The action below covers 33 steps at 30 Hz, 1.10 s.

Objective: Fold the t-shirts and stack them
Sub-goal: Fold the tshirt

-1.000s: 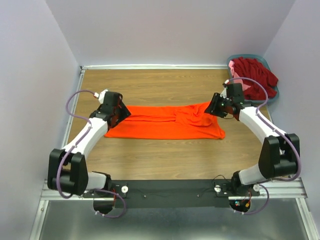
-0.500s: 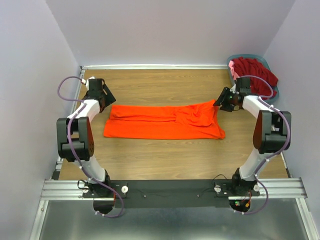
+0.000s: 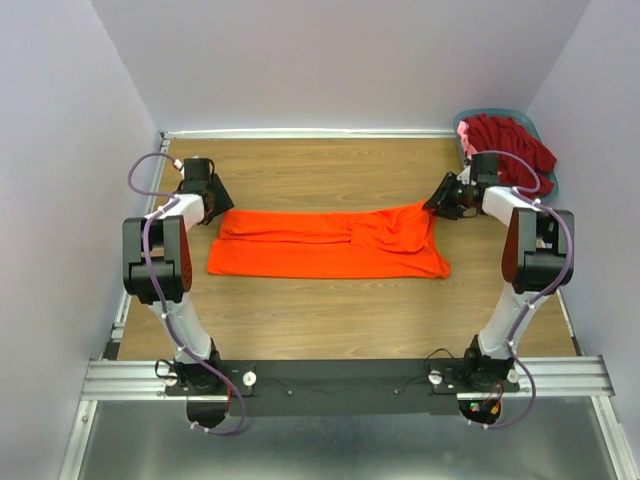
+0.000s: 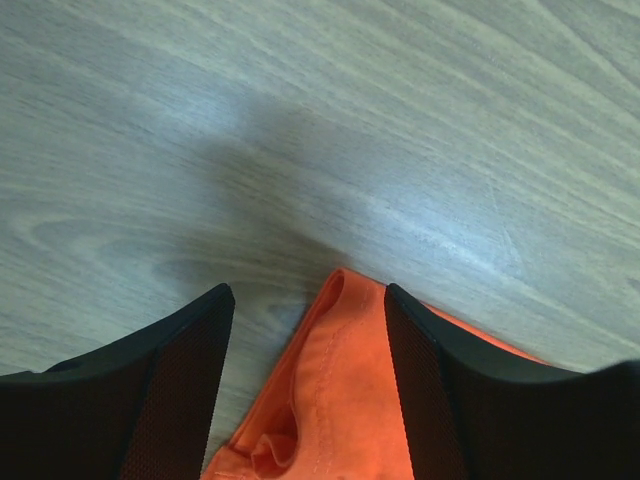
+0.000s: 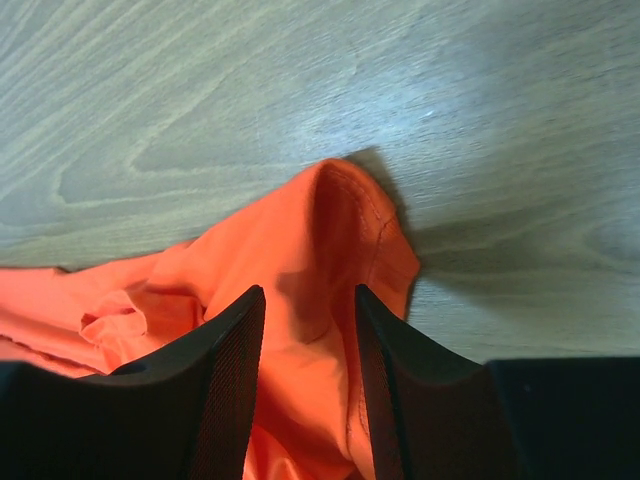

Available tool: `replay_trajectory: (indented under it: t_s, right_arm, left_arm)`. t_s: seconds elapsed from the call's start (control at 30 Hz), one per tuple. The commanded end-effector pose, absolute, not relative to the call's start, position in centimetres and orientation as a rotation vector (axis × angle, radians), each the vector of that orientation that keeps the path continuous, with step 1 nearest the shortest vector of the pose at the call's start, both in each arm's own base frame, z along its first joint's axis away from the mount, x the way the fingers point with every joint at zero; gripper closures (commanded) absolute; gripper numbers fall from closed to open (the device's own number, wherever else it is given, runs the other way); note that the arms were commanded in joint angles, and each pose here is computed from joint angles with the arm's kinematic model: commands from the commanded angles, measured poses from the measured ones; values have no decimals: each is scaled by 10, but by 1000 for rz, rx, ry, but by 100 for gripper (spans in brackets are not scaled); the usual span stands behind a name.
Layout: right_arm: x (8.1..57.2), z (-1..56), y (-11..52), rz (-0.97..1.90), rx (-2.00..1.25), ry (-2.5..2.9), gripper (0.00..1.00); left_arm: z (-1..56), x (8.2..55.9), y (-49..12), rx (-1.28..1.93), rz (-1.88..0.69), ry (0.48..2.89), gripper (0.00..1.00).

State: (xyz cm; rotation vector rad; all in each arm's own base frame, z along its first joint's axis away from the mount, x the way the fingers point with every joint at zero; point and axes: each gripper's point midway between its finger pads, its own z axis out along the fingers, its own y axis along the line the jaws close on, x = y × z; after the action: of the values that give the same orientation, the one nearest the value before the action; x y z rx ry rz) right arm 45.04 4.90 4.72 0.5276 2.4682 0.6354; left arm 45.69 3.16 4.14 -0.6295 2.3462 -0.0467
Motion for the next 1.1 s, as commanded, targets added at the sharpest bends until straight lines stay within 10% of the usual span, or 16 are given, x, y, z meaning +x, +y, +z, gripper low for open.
replay_trajectory:
  t_s: [0.0,1.07]
  right_arm:
    - [462,50,55,709,518,2445,51]
    - [466,25,57,759,523,2478,52]
  left_arm:
    - [34,449,26,-605,-88,2365,30]
    - [28,460,8,-494,-103,2364,46]
